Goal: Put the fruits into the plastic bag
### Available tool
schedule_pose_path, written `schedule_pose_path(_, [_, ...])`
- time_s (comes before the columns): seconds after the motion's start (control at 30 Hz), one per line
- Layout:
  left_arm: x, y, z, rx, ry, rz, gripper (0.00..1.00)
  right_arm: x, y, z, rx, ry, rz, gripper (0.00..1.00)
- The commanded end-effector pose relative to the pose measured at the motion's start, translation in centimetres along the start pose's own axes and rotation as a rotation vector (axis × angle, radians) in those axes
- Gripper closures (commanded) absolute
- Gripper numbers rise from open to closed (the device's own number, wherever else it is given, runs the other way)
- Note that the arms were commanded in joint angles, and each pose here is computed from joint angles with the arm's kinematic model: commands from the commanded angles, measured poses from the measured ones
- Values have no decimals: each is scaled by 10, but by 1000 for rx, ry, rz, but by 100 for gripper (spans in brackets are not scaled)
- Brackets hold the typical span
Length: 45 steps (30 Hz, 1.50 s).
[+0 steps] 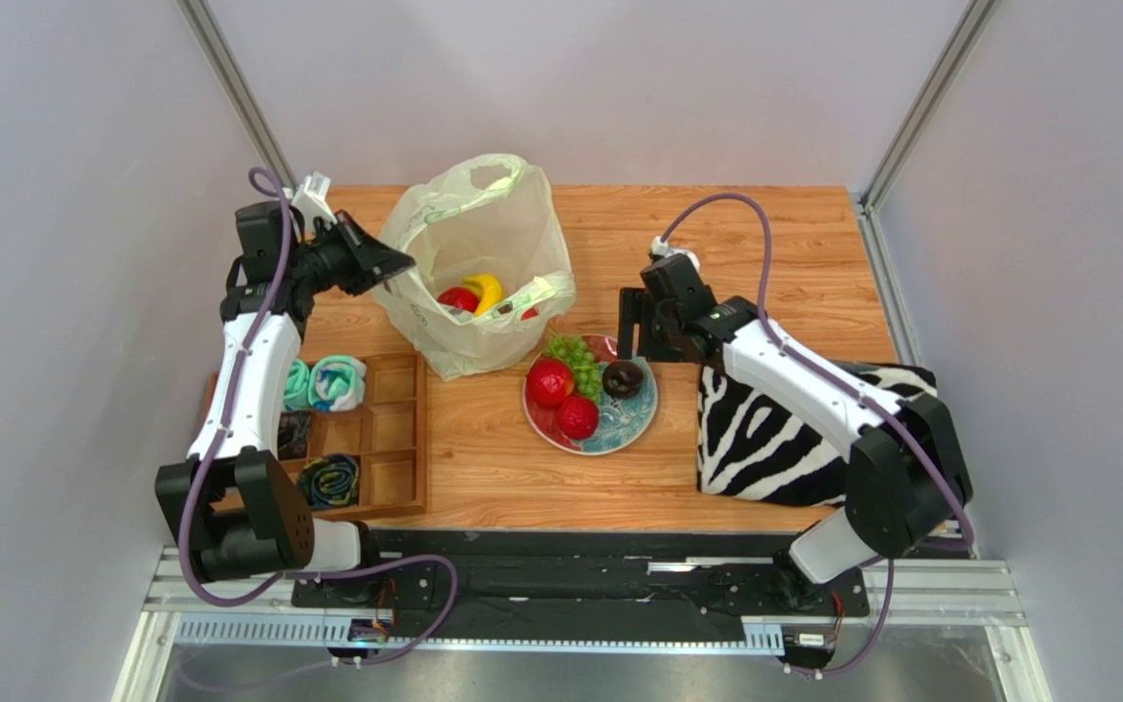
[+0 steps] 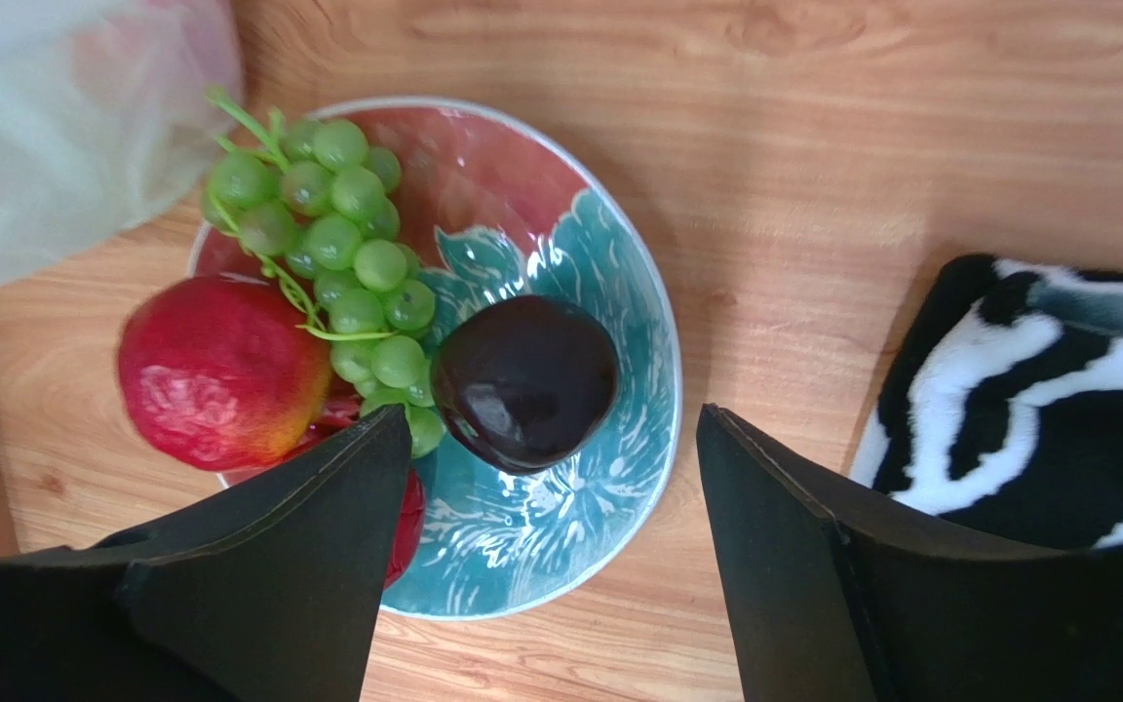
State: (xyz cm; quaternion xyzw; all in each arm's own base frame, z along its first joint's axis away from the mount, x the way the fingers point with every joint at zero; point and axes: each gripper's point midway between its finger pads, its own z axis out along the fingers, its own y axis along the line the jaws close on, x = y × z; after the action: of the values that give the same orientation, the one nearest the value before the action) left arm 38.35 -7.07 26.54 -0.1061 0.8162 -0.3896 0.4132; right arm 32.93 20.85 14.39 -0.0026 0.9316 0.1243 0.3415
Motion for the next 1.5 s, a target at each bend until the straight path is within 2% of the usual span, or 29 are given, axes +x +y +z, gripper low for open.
schedule_pose_path(0.0, [-2, -15, -11, 27, -25, 55, 100, 12, 14, 16, -30, 92, 32, 23])
schedule_pose_path(0.6, [-2, -14, -10, 27, -31, 50, 100, 31, 24, 45, -59, 178, 52, 22])
schedule_pose_path(0.9, [-2, -15, -10, 30, -30, 47, 100, 36, 22, 54, -45, 200, 37, 25])
schedule_pose_path(1.1, [-2, -14, -11, 28, -32, 46, 100, 37, 21, 58, -40, 207, 29, 38])
schedule_pose_path(1.13, [-2, -14, -11, 28, -32, 46, 100, 38, 21, 58, -40, 211, 25, 45])
schedule_pose_path(1.23, [-3, -15, -11, 28, -34, 47, 100, 36, 20, 54, -37, 201, 21, 54])
schedule_pose_path(1.4, [-2, -15, -11, 28, -33, 46, 100, 29, 15, 48, -17, 171, 18, 61])
schedule_pose_path(1.47, [-2, -15, -11, 28, -33, 49, 100, 17, 13, 37, -2, 119, 16, 65])
